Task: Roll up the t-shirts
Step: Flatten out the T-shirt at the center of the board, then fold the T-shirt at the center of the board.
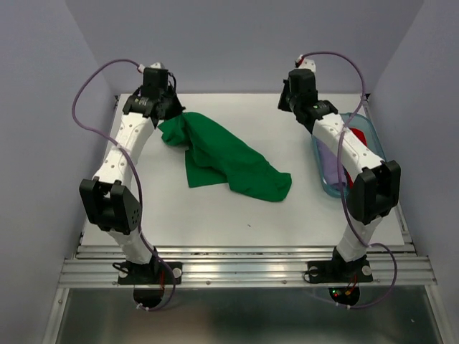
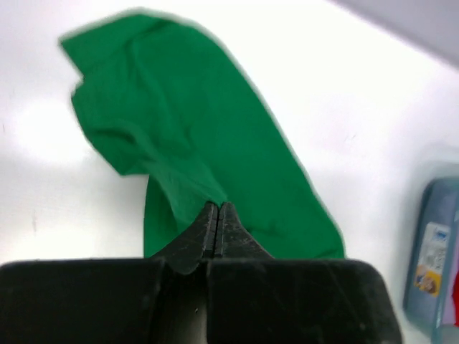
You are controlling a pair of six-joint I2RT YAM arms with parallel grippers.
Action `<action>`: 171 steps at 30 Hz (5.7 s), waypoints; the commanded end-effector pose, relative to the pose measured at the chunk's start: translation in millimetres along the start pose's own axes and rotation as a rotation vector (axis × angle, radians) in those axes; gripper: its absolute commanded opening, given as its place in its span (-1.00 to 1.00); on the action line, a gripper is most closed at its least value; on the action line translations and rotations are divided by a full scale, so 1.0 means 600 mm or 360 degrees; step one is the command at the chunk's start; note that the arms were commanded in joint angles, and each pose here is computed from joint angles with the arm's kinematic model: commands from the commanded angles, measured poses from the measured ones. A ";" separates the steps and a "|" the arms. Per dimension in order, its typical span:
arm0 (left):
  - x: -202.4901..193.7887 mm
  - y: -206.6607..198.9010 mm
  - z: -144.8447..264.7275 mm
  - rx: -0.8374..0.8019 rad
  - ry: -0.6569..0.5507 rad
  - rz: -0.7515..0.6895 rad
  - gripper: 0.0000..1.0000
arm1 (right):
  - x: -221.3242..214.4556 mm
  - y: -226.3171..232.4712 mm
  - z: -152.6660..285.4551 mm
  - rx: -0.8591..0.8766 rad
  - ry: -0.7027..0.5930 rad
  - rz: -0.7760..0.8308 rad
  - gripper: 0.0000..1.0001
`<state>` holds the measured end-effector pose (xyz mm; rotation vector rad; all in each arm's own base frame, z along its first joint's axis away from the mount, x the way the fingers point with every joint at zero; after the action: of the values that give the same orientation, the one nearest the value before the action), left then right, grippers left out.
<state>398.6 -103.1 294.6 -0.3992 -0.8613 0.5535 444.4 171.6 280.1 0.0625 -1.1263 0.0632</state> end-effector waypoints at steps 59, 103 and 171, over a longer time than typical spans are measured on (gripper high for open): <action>-0.039 0.059 0.023 -0.0021 0.0114 -0.0016 -1.00 | -0.334 0.084 0.032 0.0514 0.0748 0.0155 -0.82; 0.188 -0.089 0.511 -0.0734 -0.0912 -0.0038 -1.00 | 0.285 -0.095 0.620 0.0341 -0.1325 -0.0143 -0.99; -0.129 0.213 -0.054 0.0220 0.0396 0.0093 0.40 | -0.219 0.061 -0.034 0.0578 0.0500 0.0063 0.16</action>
<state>359.2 -38.1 190.1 -0.3278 -0.6748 0.5938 417.1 193.3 168.8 0.2640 -0.8661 0.3015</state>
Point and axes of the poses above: each gripper's point midway between its finger pads, its own z axis back along the fingers, its own y axis along the line the jaws close on, x = y × z, the point moved 7 cm from there along z, back along the fingers, and after that the axes turned 13 degrees about z, right-handed, at the moved point
